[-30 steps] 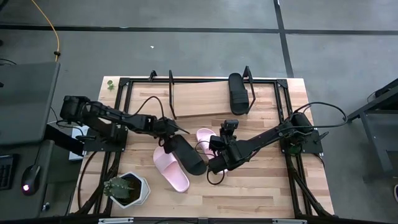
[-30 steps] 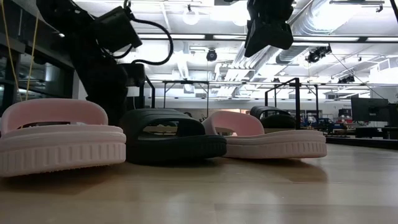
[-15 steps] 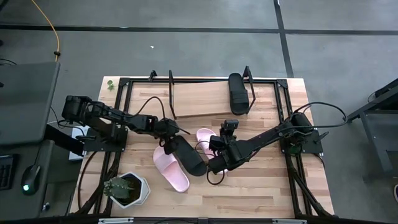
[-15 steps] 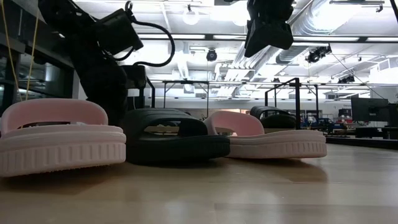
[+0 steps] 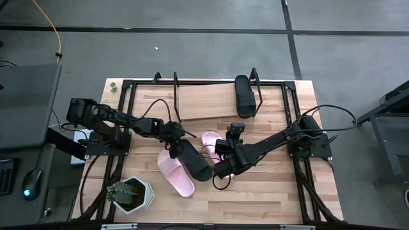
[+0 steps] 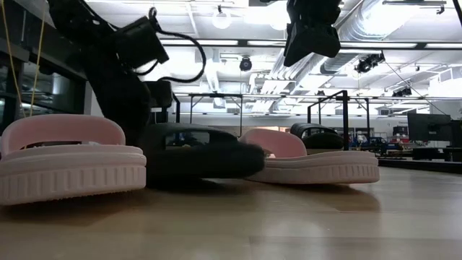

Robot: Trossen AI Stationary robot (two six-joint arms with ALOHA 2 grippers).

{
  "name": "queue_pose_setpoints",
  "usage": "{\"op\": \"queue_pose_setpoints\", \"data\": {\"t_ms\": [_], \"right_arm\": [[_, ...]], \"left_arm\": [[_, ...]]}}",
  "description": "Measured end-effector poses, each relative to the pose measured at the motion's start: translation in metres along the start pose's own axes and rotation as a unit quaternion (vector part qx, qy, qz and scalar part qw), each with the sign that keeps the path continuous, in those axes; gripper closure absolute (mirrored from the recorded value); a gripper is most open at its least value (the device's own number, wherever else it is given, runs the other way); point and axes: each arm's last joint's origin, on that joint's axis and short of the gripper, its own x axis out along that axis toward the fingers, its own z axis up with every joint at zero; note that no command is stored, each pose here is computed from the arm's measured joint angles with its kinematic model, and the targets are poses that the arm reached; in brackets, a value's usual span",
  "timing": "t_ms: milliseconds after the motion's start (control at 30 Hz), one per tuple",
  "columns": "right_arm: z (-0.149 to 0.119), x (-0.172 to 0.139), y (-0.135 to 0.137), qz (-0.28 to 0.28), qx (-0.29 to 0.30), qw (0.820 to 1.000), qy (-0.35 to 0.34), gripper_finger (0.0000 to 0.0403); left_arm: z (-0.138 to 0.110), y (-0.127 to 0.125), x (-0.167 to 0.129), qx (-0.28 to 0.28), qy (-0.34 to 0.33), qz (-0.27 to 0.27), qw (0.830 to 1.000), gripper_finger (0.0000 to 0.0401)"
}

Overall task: Pick and place slides into the shelf
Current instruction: Put the black slide on the shelf

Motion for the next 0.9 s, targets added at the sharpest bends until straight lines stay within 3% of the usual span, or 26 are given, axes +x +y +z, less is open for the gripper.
{"op": "queue_pose_setpoints", "data": {"t_ms": [267,900], "right_arm": [[0.0,0.0,0.0,0.0,0.0,1.0,0.0,0.0284],[0.0,0.0,0.0,0.0,0.0,1.0,0.0,0.0284]], "left_arm": [[0.003,0.017,0.009,-0.026,0.021,-0.016,0.999,0.0271],[0.004,0.017,0.009,-0.006,0.013,-0.012,1.0,0.0275]]}}
